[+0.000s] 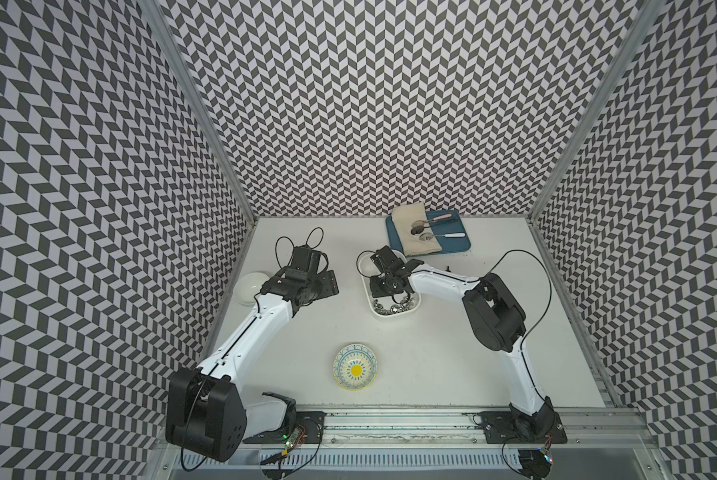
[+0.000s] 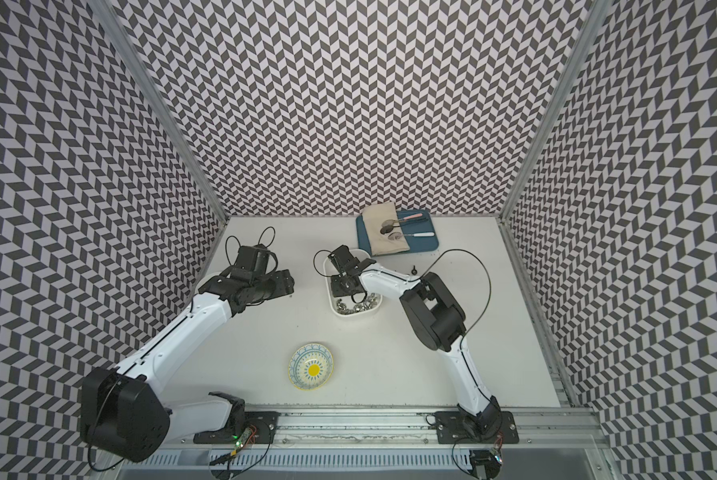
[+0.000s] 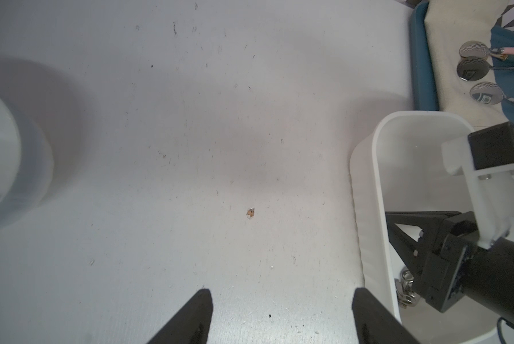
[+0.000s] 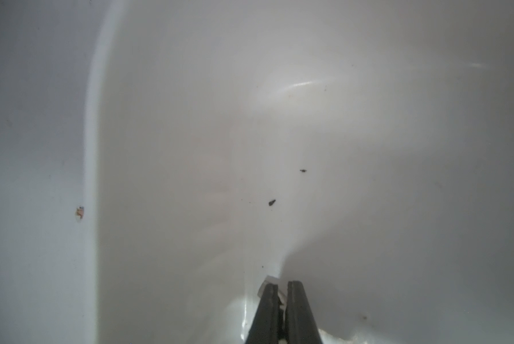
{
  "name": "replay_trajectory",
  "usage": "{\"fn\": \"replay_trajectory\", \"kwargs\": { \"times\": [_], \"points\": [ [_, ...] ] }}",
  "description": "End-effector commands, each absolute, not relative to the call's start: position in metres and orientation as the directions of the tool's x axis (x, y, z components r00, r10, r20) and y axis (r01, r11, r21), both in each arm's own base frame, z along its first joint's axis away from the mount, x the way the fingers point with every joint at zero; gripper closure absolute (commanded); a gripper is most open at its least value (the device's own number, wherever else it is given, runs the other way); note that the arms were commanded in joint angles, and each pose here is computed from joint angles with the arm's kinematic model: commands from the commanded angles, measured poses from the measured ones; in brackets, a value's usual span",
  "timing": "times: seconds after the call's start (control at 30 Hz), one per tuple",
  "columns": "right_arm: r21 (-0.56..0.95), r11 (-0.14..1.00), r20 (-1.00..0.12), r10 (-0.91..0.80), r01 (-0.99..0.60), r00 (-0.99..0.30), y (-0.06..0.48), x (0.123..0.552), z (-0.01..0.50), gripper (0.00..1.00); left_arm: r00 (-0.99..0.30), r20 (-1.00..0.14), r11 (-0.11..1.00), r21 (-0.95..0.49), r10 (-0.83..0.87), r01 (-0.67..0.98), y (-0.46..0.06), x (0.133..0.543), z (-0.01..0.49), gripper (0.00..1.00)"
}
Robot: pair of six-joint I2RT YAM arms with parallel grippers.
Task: Take out the wing nut from the storage box
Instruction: Pick up the wing nut from the storage box, then place the wing nut at the center of the board.
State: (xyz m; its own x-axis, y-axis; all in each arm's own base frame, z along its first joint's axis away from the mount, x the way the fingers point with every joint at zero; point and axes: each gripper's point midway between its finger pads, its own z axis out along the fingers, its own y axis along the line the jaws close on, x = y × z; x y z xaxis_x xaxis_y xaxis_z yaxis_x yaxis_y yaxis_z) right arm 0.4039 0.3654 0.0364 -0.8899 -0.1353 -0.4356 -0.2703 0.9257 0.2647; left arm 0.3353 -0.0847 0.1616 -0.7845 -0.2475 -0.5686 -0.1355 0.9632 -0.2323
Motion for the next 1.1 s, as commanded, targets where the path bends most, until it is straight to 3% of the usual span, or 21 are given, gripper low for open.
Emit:
{"fn": "replay_trajectory", "kwargs": {
  "times": [0.0,0.4,0.63,0.87,1.07],
  "points": [
    [0.262,0.930,-0.483,-0.104,-0.257,-0.869,0.357,0.415,0.070,0.91,-0.771,-0.581,0.960,-0.238,-0.261,-0.146,-0.082,0.339,0.171,0.22],
    [0.300,0.925,-0.559,-0.029,-0.235,-0.829,0.334,0.430,0.129,0.92,-0.768,-0.586,0.959,-0.246,-0.261,-0.138,-0.085,0.342,0.176,0.22],
    [0.288,0.944,-0.596,0.044,-0.163,-0.802,0.278,0.445,0.156,0.93,-0.767,-0.587,0.959,-0.250,-0.259,-0.132,-0.086,0.344,0.178,0.22],
    [0.238,0.971,-0.577,0.116,-0.030,-0.808,0.199,0.451,0.133,0.93,-0.769,-0.585,0.960,-0.248,-0.257,-0.132,-0.086,0.344,0.176,0.22],
    [0.207,0.978,-0.529,0.124,0.015,-0.839,0.176,0.439,0.095,0.93,-0.769,-0.584,0.959,-0.248,-0.259,-0.134,-0.086,0.344,0.176,0.22]
  ]
}}
